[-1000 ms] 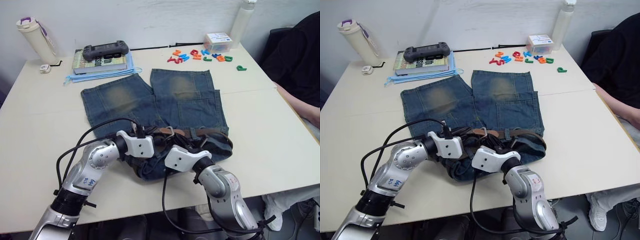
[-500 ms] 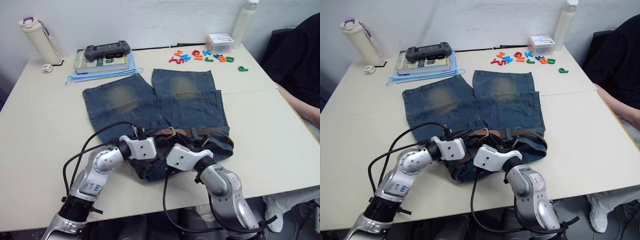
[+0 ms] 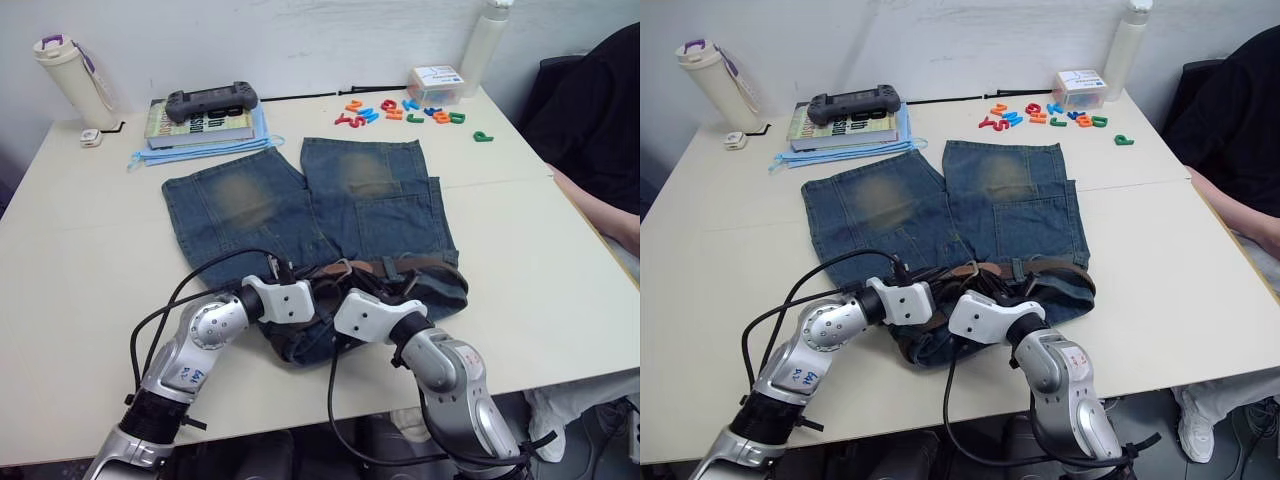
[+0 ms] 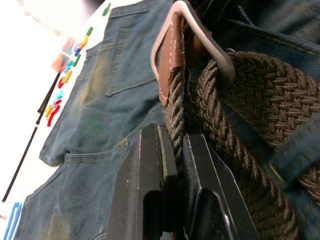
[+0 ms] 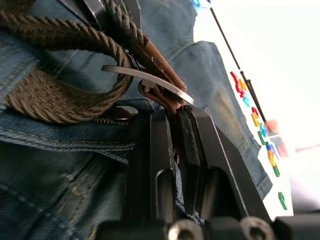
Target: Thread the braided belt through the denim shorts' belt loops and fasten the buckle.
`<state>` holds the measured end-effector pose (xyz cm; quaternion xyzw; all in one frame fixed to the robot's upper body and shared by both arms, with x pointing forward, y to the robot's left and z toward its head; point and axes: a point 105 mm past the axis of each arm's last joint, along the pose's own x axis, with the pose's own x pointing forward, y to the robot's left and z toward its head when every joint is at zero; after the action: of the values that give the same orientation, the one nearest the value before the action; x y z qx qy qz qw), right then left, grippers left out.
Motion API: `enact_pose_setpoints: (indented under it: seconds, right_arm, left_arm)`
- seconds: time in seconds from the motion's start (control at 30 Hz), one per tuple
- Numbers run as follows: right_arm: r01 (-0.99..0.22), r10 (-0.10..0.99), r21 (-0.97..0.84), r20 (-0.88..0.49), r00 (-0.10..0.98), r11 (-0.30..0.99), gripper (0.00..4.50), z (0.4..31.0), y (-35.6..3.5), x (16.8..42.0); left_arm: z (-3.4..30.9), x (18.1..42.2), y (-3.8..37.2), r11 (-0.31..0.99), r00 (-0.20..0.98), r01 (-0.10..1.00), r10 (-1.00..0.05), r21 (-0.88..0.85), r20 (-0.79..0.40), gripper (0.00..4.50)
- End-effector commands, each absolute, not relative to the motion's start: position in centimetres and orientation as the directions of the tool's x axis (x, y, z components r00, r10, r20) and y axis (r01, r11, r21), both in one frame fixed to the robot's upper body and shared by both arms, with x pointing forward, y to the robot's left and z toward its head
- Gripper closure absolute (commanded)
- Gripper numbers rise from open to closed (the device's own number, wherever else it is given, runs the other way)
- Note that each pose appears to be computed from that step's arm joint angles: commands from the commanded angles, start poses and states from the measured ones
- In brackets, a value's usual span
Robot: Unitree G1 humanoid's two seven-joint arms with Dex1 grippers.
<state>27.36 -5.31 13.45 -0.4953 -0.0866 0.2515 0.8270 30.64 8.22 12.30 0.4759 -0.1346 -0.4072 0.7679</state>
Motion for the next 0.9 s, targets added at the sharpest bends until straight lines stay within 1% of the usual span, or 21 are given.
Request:
enact_pose_setpoints:
  seconds: [0.03, 0.1, 0.13, 0.23, 0.4, 0.7, 0.9]
  right_arm:
    - [-0.330, 0.558, -0.869, -0.077, 0.826, 0.369, 4.43, 14.4, -4.4, 26.5]
    - [-0.340, 0.555, -0.868, -0.093, 0.827, 0.361, 3.65, 14.0, -4.4, 26.5]
    - [-0.339, 0.552, -0.869, -0.093, 0.828, 0.361, 3.45, 13.9, -4.4, 26.5]
    - [-0.328, 0.537, -0.869, -0.087, 0.839, 0.371, 2.18, 14.0, -4.8, 26.6]
    - [-0.328, 0.524, -0.881, -0.111, 0.844, 0.341, 2.18, 14.0, -6.5, 25.7]
    - [-0.340, 0.548, -0.906, -0.156, 0.822, 0.252, 2.18, 14.9, -9.0, 24.3]
    - [-0.356, 0.530, -0.917, -0.214, 0.820, 0.180, 2.18, 13.4, -9.8, 24.7]
  left_arm:
    - [12.4, 29.6, 7.3, 0.172, 0.571, 0.513, -0.800, 0.841, -0.184, 4.50]
    - [12.5, 29.7, 7.2, 0.173, 0.570, 0.512, -0.801, 0.841, -0.183, 4.50]
    - [12.5, 29.7, 7.0, 0.173, 0.569, 0.512, -0.802, 0.841, -0.181, 4.50]
    - [12.5, 29.8, 6.8, 0.174, 0.565, 0.516, -0.805, 0.839, -0.181, 4.50]
    - [12.3, 29.7, 6.7, 0.170, 0.560, 0.523, -0.807, 0.835, -0.186, 4.50]
    - [12.1, 29.9, 6.4, 0.170, 0.554, 0.531, -0.811, 0.830, -0.188, 4.50]
    - [12.1, 29.7, 6.2, 0.171, 0.547, 0.536, -0.816, 0.827, -0.186, 4.50]
